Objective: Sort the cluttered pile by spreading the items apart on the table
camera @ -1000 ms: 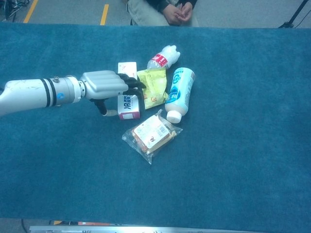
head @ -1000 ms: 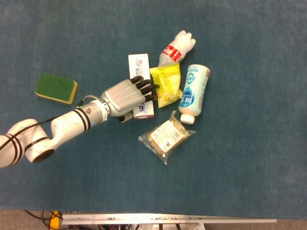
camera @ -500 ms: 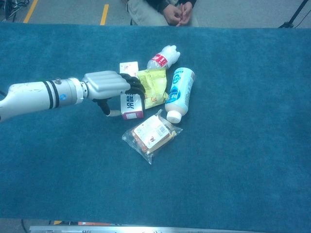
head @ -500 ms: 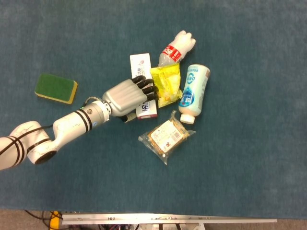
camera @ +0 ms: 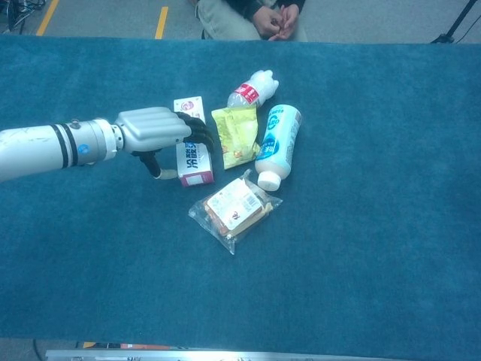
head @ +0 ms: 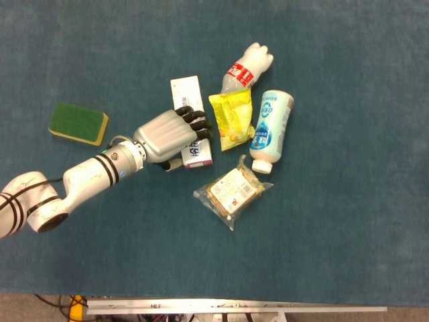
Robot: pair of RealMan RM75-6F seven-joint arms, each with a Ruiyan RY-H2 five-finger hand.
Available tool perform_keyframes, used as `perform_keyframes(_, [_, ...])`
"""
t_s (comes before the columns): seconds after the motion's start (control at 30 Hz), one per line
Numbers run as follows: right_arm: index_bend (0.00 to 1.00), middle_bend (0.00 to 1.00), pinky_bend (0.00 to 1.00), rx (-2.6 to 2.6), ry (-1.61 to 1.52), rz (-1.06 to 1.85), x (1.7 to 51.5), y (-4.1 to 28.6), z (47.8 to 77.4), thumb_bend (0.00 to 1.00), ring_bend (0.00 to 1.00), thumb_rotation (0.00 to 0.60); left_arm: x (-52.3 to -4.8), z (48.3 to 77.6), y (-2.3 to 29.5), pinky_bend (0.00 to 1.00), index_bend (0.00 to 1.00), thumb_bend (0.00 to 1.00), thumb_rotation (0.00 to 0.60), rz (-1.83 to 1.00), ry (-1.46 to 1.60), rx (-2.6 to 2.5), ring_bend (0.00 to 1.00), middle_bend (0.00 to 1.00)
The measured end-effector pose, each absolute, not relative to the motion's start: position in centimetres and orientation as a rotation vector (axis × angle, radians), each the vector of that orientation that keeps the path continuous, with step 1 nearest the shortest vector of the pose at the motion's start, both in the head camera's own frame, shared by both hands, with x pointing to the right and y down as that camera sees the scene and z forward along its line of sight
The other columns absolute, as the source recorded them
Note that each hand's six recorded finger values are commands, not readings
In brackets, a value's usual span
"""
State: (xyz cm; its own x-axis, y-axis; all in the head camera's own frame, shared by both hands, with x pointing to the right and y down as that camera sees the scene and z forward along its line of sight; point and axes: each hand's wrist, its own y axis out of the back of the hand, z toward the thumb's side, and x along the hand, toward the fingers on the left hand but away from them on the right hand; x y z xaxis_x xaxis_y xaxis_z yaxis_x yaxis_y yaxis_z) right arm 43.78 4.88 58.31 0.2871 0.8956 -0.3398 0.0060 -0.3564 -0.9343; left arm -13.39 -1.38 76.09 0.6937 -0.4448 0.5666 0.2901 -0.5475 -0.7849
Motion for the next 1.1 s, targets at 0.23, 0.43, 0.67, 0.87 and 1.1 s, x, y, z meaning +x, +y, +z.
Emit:
perform_keyframes(0.23, [0.46, 0.50, 0.40, -1.632, -0.843, 1.207, 43.7, 4.9, 58.2, 0.15, 0.42, 0.600, -14.4, 75.7, -1.8, 0.46, 0.54, 0.36, 0.600, -0.958, 0.140, -1.915, 0.39, 0.42])
perform_keyframes(0.43, [0.46, 0.50, 0.40, -1.634, -0.845, 1.203, 43.6, 4.8, 58.3, 0.15, 0.42, 0.600, -16.1, 75.3, -2.1, 0.47, 0.54, 0.36, 0.600, -0.982, 0.123, -1.877, 0.39, 0.43])
perform_keyframes(0.67, [0.46, 0.50, 0.40, -1.639, -0.839, 1.199, 43.5, 4.8, 58.4, 0.15, 0.42, 0.600, -18.8, 74.7, -2.1, 0.47, 0.54, 0.36, 0.600, -1.023, 0.094, -1.831, 0.39, 0.43])
perform_keyframes(0.87, [0.46, 0.50, 0.40, -1.642, -0.836, 1.194, 43.3, 4.8, 58.4, 0.15, 0.42, 0.600, -21.4, 74.3, -2.0, 0.47, 0.54, 0.36, 0.600, -1.074, 0.071, -1.789, 0.39, 0.43])
perform_keyframes(1.1, [0.46, 0.50, 0.40, -1.641, -0.841, 1.192, 43.3, 4.8, 58.3, 0.14, 0.42, 0.600, -24.0, 74.1, -2.1, 0.47, 0.54, 0.36, 0.600, -1.139, 0.067, -1.759, 0.39, 0.43])
